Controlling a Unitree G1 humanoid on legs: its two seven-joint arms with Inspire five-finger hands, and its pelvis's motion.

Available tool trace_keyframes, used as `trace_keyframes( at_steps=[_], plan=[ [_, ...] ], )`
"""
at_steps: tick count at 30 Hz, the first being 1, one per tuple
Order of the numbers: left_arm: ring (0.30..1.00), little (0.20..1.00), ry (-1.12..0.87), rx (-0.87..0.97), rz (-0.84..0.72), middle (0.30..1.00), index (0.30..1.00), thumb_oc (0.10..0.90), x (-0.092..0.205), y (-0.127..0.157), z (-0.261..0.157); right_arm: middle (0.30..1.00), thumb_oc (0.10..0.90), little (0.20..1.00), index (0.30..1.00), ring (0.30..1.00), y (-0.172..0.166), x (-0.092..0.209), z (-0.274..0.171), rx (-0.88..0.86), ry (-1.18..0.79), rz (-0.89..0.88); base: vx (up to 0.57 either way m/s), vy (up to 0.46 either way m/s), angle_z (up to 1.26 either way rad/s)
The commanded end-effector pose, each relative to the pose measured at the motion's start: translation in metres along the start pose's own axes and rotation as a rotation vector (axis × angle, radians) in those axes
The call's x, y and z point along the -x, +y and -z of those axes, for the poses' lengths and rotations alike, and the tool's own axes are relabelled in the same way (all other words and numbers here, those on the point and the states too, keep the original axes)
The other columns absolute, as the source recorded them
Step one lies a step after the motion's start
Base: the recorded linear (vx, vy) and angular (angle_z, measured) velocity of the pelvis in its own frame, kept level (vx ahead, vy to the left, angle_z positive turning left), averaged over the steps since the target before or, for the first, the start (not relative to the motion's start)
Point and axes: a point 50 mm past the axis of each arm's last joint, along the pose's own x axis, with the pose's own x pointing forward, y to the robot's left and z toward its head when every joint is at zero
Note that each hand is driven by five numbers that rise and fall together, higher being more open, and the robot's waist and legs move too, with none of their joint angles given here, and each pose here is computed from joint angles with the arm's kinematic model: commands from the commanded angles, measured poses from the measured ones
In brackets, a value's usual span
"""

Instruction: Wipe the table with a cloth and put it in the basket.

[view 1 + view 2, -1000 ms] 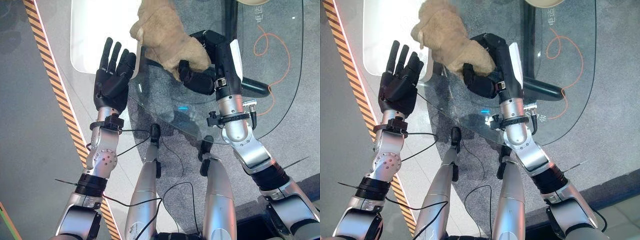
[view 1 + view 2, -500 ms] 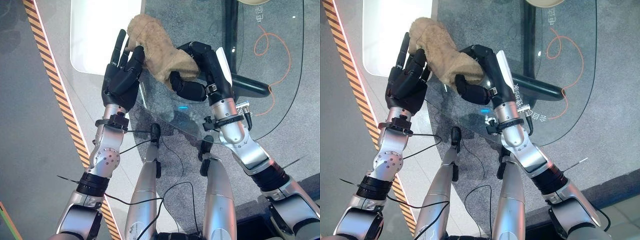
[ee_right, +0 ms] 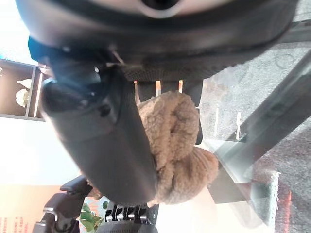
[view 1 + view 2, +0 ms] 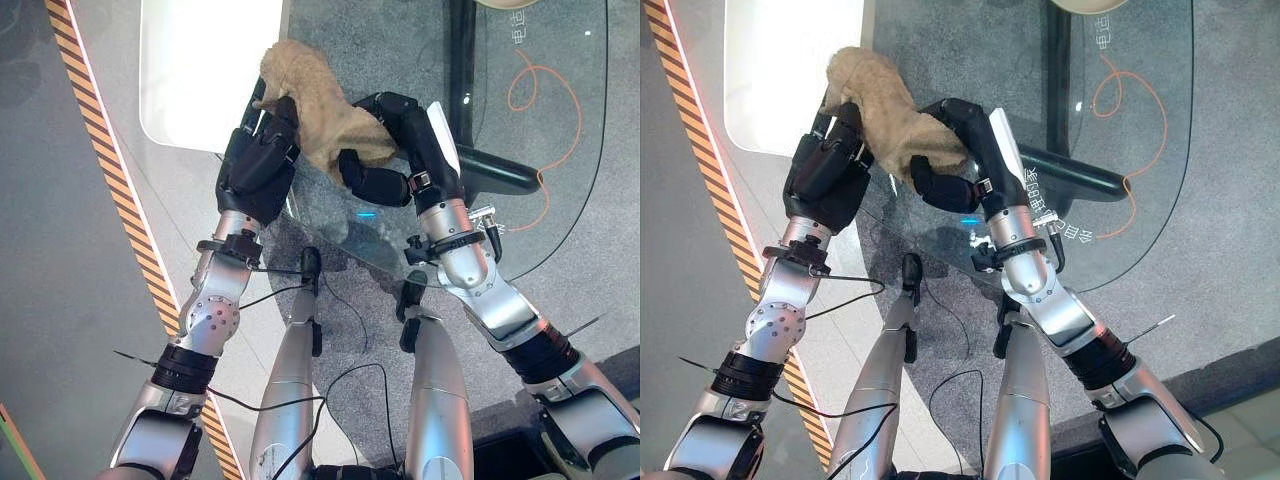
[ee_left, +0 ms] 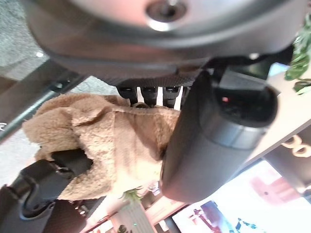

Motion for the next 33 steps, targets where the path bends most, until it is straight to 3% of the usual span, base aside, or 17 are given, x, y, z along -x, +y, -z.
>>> trace_keyframes(
  at_steps=[1,30,32,33],
  plan=[
    [0.900,0.900,-0.078,0.020,0.390,0.900,0.900,0.800,-0.018,-0.069,-0.022,0.300,0.100,0.200,0.300,0.300,0.010,-0.015,-0.109,-0.098,-0.523,-0.093,0.00,0.000,0.00],
    [0.900,0.900,-0.040,0.041,0.539,0.900,0.900,0.800,-0.016,-0.083,-0.018,0.300,0.100,0.200,0.300,0.300,0.017,-0.018,-0.104,-0.060,-0.465,-0.153,0.00,0.000,0.00],
    [0.540,0.480,-0.043,0.037,0.539,0.540,0.540,0.380,-0.017,-0.084,-0.018,0.300,0.100,0.200,0.300,0.300,0.017,-0.018,-0.104,-0.060,-0.464,-0.153,0.00,0.000,0.00],
    [0.300,0.200,-0.046,0.036,0.542,0.300,0.300,0.100,-0.017,-0.084,-0.018,0.300,0.100,0.200,0.300,0.300,0.017,-0.019,-0.104,-0.059,-0.465,-0.154,0.00,0.000,0.00]
  ],
)
